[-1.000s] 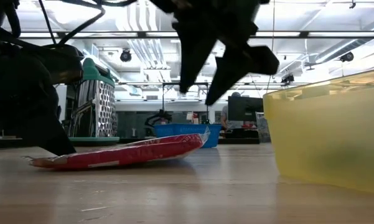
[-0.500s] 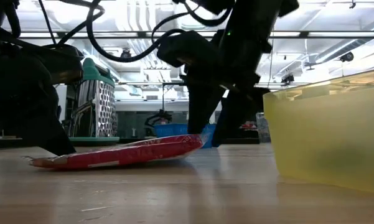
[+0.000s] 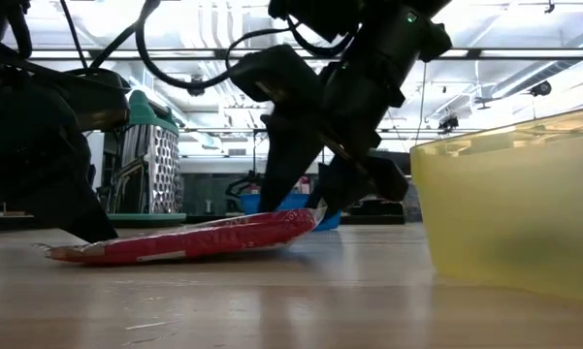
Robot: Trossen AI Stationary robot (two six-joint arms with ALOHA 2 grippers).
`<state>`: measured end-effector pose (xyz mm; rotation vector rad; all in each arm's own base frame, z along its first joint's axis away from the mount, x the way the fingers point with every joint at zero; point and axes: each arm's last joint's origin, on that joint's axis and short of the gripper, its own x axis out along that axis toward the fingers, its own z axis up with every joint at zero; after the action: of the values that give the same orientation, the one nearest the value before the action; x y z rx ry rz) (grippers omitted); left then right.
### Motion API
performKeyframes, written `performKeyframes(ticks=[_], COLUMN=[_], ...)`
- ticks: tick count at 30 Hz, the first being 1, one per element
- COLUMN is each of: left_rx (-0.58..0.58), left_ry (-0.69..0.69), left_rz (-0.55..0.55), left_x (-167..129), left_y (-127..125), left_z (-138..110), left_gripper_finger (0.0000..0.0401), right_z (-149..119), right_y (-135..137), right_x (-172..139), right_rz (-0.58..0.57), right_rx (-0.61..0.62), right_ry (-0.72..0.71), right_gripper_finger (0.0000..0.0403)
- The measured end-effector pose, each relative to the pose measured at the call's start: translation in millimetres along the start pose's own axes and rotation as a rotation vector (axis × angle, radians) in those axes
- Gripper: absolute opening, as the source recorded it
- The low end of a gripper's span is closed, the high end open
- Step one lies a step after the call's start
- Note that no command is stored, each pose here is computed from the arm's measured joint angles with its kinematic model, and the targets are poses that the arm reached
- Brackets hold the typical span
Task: Pick & Place Food Item
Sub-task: Put the popcorn butter into the transparent bin
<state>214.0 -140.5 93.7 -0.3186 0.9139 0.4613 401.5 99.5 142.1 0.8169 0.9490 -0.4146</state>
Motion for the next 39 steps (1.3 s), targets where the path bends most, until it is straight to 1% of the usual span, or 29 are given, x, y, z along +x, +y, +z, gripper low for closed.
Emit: performKeyframes(ticks=[3, 6, 9, 11, 14, 34, 39], left_rx=[0.0, 0.0, 0.002, 0.004, 0.005, 0.013, 0.015], left_ry=[0.0, -0.001, -0.002, -0.004, -0.005, -0.007, -0.007], left_rz=[0.0, 0.0, 0.0, 0.004, 0.004, 0.004, 0.004], left_x=[0, 0, 0, 0, 0, 0, 0], left_y=[0, 0, 0, 1, 1, 0, 0], left_z=[0, 0, 0, 0, 0, 0, 0], left_gripper_finger=[0.0149, 0.0149, 0.0149, 0.0149, 0.0149, 0.0149, 0.0149], right_z=[-2, -2, -1, 2, 5, 5, 3], right_y=[-2, 0, 5, 11, 16, 16, 16], right_x=[1, 1, 0, 0, -1, -1, -2], right_rz=[-0.008, 0.001, 0.052, 0.111, 0.158, 0.159, 0.168], right_rx=[0.03, 0.032, 0.031, 0.017, -0.004, -0.01, -0.012], right_ry=[0.006, 0.002, -0.022, -0.052, -0.077, -0.072, -0.049], right_gripper_finger=[0.0203, 0.0203, 0.0203, 0.0203, 0.0203, 0.0203, 0.0201])
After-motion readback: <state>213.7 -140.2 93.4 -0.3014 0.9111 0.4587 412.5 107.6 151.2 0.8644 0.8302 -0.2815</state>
